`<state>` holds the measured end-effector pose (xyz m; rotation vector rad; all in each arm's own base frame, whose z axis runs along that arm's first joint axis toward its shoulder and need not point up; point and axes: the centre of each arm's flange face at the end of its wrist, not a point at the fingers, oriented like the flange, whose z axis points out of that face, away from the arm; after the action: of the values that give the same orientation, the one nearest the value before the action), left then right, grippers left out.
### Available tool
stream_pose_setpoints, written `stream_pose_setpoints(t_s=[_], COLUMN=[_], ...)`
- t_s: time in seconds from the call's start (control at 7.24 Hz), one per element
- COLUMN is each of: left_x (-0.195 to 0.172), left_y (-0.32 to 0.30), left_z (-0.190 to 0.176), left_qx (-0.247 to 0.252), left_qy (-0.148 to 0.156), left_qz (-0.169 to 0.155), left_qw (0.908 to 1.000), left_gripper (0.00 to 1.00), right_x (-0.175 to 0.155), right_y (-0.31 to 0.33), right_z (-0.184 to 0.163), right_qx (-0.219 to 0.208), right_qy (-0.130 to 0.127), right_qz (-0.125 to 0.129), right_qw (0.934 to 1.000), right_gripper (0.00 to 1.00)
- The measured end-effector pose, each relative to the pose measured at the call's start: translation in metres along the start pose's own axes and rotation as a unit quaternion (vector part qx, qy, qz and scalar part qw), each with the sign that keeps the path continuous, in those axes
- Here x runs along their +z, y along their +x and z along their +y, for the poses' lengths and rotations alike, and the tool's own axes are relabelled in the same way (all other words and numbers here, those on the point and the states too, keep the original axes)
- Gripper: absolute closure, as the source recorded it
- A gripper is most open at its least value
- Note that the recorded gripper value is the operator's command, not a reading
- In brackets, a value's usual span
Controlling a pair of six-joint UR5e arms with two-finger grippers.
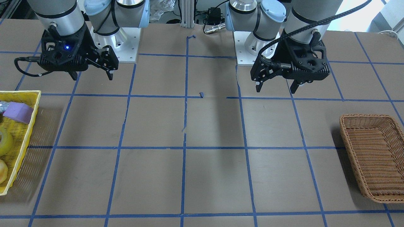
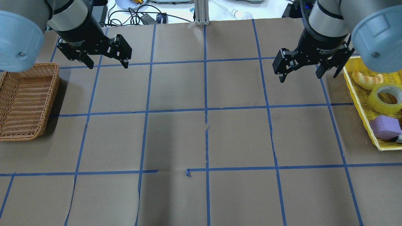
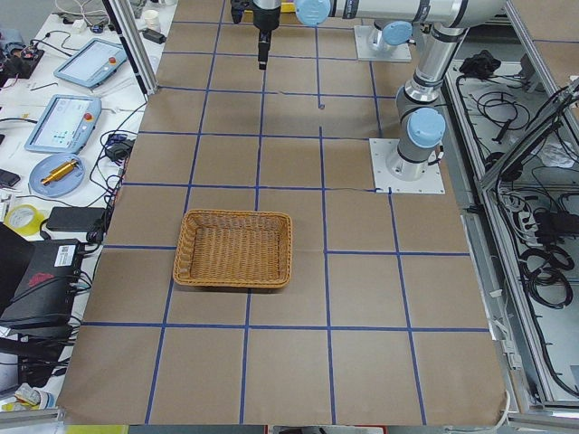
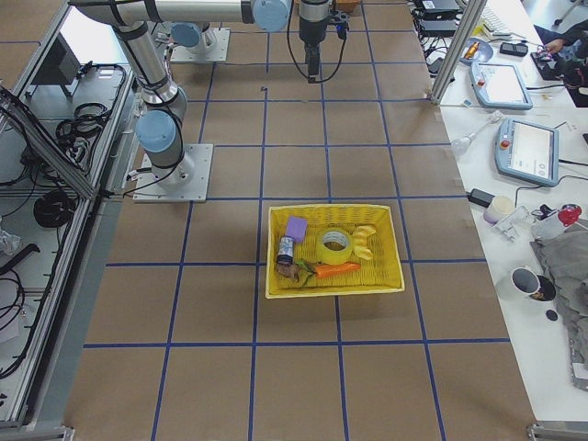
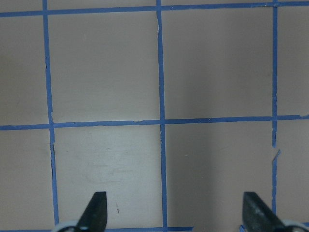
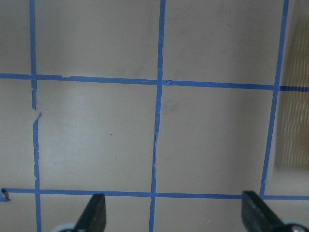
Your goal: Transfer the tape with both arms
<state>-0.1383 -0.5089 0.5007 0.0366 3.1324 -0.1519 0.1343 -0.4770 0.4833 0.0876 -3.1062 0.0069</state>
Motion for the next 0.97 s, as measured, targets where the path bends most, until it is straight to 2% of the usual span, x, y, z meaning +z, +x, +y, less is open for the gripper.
stream_pose_setpoints(t_s=[0.55, 0.97], left_x=[0.0004, 0.0004], left_y=[0.0000, 0.0000], left_z=[-0.0001, -0.0001], left_qx=[0.000, 0.000], left_qy=[0.001, 0.001], left_qz=[0.000, 0.000], left_qw=[1.0000, 1.0000], left_gripper=[0.00, 0.00], right_x=[-0.0001, -0.0041], right_y=[-0.0005, 0.0010], right_z=[-0.0011, -0.0062], right_qx=[0.001, -0.002], right_qy=[0.002, 0.027], right_qz=[-0.004, 0.002], right_qw=[1.0000, 0.9996], right_gripper=[0.00, 0.00])
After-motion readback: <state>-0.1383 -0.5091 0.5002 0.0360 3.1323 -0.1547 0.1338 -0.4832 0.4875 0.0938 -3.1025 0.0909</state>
